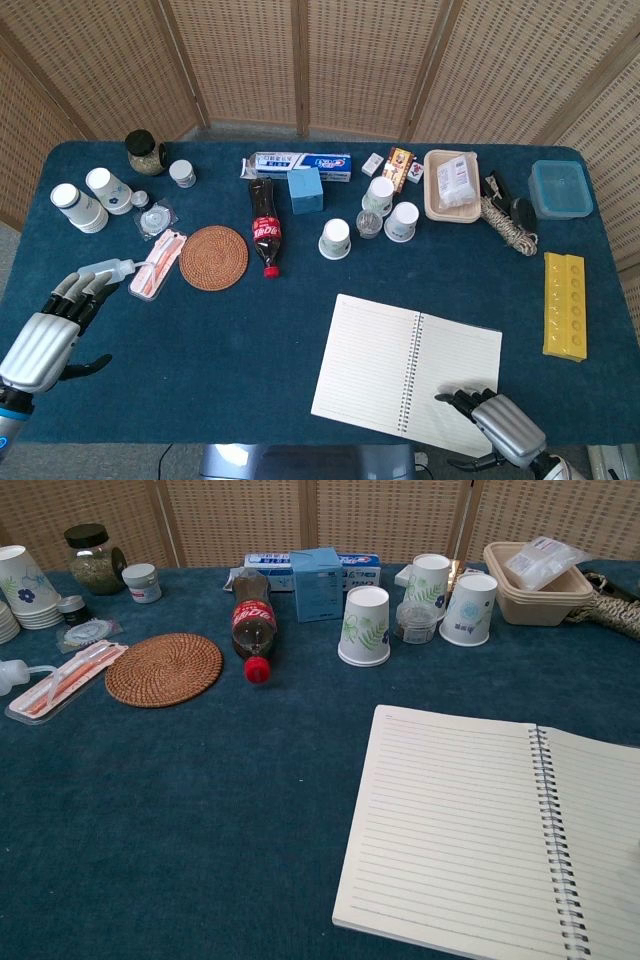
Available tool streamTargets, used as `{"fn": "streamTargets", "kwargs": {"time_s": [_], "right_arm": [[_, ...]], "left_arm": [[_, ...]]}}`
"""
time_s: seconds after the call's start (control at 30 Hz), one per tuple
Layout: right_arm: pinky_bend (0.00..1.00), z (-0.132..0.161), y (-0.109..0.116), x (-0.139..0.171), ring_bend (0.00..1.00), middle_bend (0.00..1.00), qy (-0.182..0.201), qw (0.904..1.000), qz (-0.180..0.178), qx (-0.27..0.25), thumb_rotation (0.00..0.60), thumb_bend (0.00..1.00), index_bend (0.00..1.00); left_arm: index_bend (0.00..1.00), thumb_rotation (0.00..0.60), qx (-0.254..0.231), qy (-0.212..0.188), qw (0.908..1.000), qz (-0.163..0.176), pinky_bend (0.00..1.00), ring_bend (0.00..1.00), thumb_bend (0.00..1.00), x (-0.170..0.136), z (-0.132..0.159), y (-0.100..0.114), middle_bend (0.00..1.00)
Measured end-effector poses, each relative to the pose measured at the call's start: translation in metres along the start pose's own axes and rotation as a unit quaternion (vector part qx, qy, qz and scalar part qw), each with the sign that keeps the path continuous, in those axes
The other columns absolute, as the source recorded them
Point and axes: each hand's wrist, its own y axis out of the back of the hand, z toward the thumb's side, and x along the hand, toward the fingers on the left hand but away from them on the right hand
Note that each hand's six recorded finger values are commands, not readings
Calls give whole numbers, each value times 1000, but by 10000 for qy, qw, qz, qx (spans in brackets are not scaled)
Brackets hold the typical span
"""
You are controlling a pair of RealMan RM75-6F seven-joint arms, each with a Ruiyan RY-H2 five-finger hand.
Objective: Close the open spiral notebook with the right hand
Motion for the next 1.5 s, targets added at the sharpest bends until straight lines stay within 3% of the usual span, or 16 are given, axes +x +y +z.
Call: {"fn": "streamTargets", "kwargs": {"time_s": [0.2, 0.5, 0.6, 0.7, 0.93, 1.13, 1.5], "right_arm": [[166, -14, -6, 13, 121, 51, -127, 9991, -386, 86, 263, 264, 41], [121, -38, -33, 37, 2, 0, -441, 9969, -645, 1, 439, 371, 0], [120, -45, -37, 42, 0, 0, -508, 9961, -721, 23, 529, 400, 0], [120, -49, -40, 47, 0, 0, -546, 9954, -792, 16, 564, 411, 0], [120, -56, -48, 62, 0, 0, -641, 9943, -846, 17, 565, 423, 0], [120, -65, -59, 74, 0, 0, -789, 9939, -765, -8, 567, 361, 0], [119, -66, -80, 74, 0, 0, -823, 9942, -688, -90, 570, 327, 0]], "left_arm": [[0, 600, 1, -26, 10000, 24, 0, 0, 0, 0, 0, 1, 0], [0, 600, 18, -102, 9999, 37, 0, 0, 0, 0, 5, 3, 0], [0, 600, 25, -104, 9999, 38, 0, 0, 0, 0, 6, 4, 0], [0, 600, 39, -110, 9999, 42, 0, 0, 0, 0, 7, 4, 0], [0, 600, 94, -126, 9998, 79, 0, 0, 0, -1, 11, 8, 0], [0, 600, 135, -167, 9997, 94, 3, 0, 0, -2, 16, 10, 0], [0, 600, 173, -252, 9994, 165, 4, 0, 0, 0, 25, 13, 0]]}}
